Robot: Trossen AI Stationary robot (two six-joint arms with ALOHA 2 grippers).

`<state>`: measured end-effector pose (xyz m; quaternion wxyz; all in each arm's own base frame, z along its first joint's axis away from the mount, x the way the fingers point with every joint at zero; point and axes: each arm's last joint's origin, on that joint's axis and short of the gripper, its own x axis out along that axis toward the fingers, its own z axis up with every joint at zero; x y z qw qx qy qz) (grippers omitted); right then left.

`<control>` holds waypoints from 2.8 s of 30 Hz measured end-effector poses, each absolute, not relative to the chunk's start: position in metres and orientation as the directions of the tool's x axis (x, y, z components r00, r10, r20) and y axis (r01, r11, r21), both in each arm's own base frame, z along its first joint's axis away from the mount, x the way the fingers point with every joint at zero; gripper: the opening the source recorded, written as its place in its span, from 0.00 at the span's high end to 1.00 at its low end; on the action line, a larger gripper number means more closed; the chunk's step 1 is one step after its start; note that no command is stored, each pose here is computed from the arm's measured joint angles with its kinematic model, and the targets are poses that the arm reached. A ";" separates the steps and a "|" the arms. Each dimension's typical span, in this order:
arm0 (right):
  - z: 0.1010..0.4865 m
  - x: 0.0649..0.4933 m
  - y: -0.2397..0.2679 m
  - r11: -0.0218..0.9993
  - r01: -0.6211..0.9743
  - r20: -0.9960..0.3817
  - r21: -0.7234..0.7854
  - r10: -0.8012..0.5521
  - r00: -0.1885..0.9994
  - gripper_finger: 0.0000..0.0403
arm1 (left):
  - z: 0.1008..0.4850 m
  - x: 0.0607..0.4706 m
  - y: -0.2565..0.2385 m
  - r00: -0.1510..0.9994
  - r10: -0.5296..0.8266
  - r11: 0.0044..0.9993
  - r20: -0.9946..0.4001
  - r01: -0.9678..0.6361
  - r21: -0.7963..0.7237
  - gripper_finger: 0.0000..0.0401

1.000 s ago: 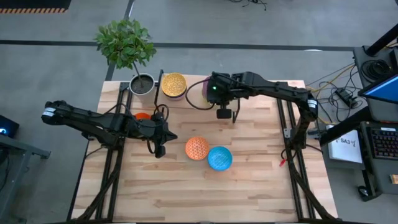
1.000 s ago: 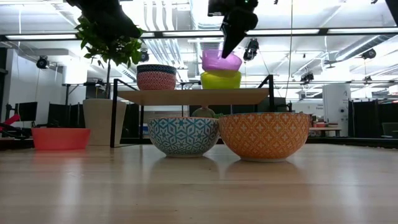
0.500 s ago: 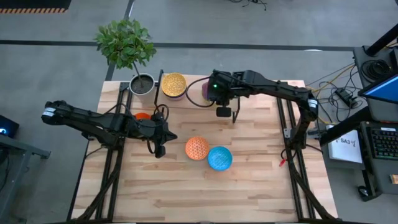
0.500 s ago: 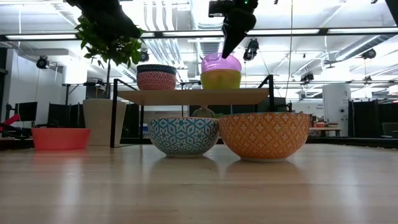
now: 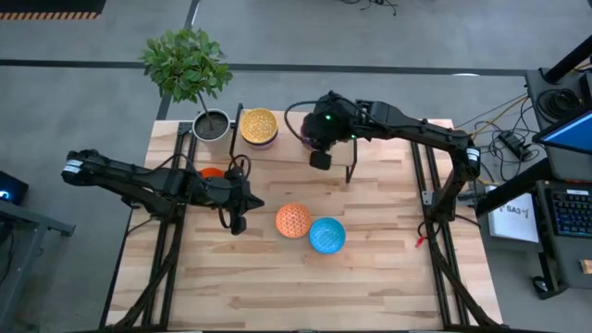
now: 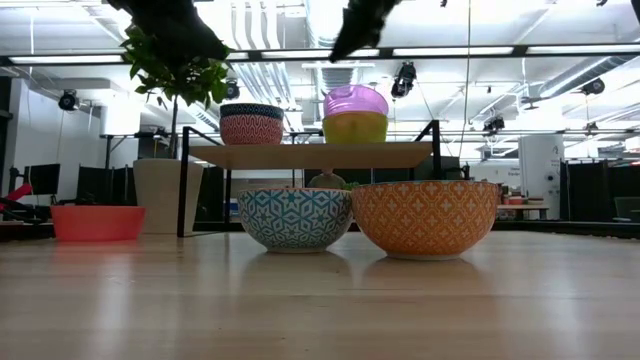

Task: Place and stack bowls onto a shelf
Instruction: Stack the purple bowl into the green bowl on the shelf, then stack the orange bowl into the purple bowl on the shelf

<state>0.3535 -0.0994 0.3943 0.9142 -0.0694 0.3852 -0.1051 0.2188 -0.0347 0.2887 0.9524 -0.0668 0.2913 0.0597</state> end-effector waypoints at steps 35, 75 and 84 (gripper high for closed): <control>0.355 0.315 -0.058 0.998 0.067 -0.656 -0.015 -0.060 0.752 0.98 | 0.265 0.202 -0.030 0.652 0.170 0.927 -0.739 -0.359 -0.104 1.00; 0.300 0.271 0.046 0.997 0.010 -0.491 0.071 0.026 0.871 0.98 | 0.177 0.161 0.022 0.039 0.364 0.528 -0.931 -0.832 0.172 0.69; 0.299 0.271 0.046 0.997 0.010 -0.493 0.071 0.026 0.870 0.98 | 0.157 0.179 0.024 0.000 0.361 0.556 -0.933 -0.803 0.215 0.71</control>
